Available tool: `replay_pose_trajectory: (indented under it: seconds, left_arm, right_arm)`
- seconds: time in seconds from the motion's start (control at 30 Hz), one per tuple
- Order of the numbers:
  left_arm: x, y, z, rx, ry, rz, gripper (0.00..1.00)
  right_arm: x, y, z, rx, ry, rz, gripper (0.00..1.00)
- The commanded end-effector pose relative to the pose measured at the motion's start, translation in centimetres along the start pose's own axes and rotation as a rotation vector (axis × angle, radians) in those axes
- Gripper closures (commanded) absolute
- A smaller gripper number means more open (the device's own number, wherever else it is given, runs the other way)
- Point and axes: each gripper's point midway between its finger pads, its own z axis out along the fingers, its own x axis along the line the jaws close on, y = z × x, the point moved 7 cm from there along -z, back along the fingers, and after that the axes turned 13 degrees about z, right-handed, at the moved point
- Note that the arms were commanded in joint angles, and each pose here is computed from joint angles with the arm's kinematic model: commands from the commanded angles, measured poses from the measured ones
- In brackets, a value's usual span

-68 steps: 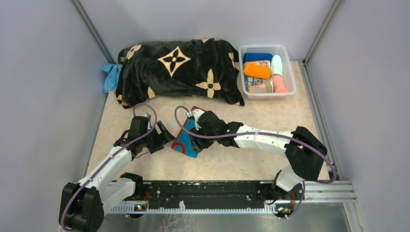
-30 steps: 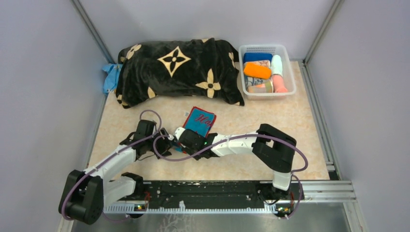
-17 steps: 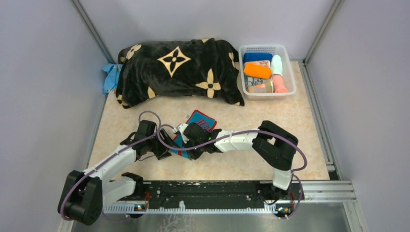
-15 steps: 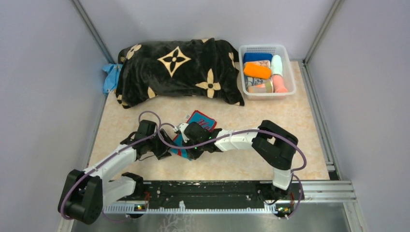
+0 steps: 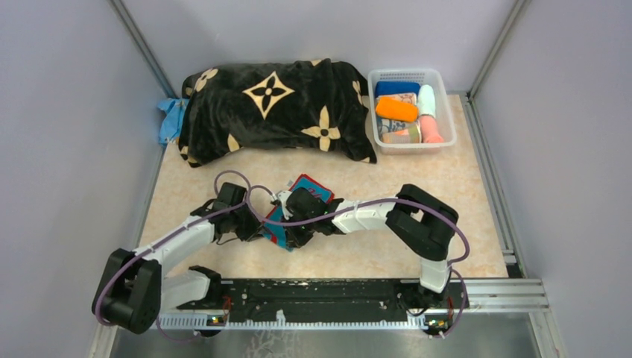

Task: Roll the towels
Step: Roll the towel at the center of the board.

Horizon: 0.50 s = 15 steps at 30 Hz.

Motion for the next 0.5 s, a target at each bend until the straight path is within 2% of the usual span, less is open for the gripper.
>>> replay_pose_trajectory:
  seconds: [0.0,0.07,0.1,0.13,0.2,0.33,0.4,0.47]
  left_arm:
    - [1.2,0.5,0.3,-0.028,0.126,0.020,0.84]
    - [1.2,0.7,0.3,-0.027,0.142,0.027,0.92]
    - [1.2,0.8,0.3,-0.029,0.145,0.031,0.93]
    - [1.1,0.9,0.2,-0.030,0.149,0.033,0.89]
    - [0.9,1.2,-0.2,-0.043,0.150,0.040,0.74]
    - [0.8,1.8,-1.0,-0.091,0.158,0.066,0.57]
    - [0.8,1.9,-1.2,-0.101,0.158,0.075,0.51]
    - [0.5,1.9,-1.3,-0.087,0.131,0.072,0.50]
  right_arm:
    - [-0.8,-2.0,0.1,0.079,0.029,0.052,1.00]
    - [-0.9,-2.0,0.0,0.079,0.039,0.061,1.00]
    - [-0.9,-2.0,-0.1,0.079,0.046,0.066,1.00]
    - [-0.9,-2.0,-0.2,0.081,0.056,0.071,1.00]
    - [-0.7,-1.9,-0.3,0.083,0.079,0.083,1.00]
    - [-0.7,-1.6,-0.5,0.087,0.140,0.121,1.00]
    - [-0.8,-1.3,-0.7,0.084,0.169,0.144,1.00]
    - [-0.9,-1.1,-0.9,0.080,0.185,0.161,1.00]
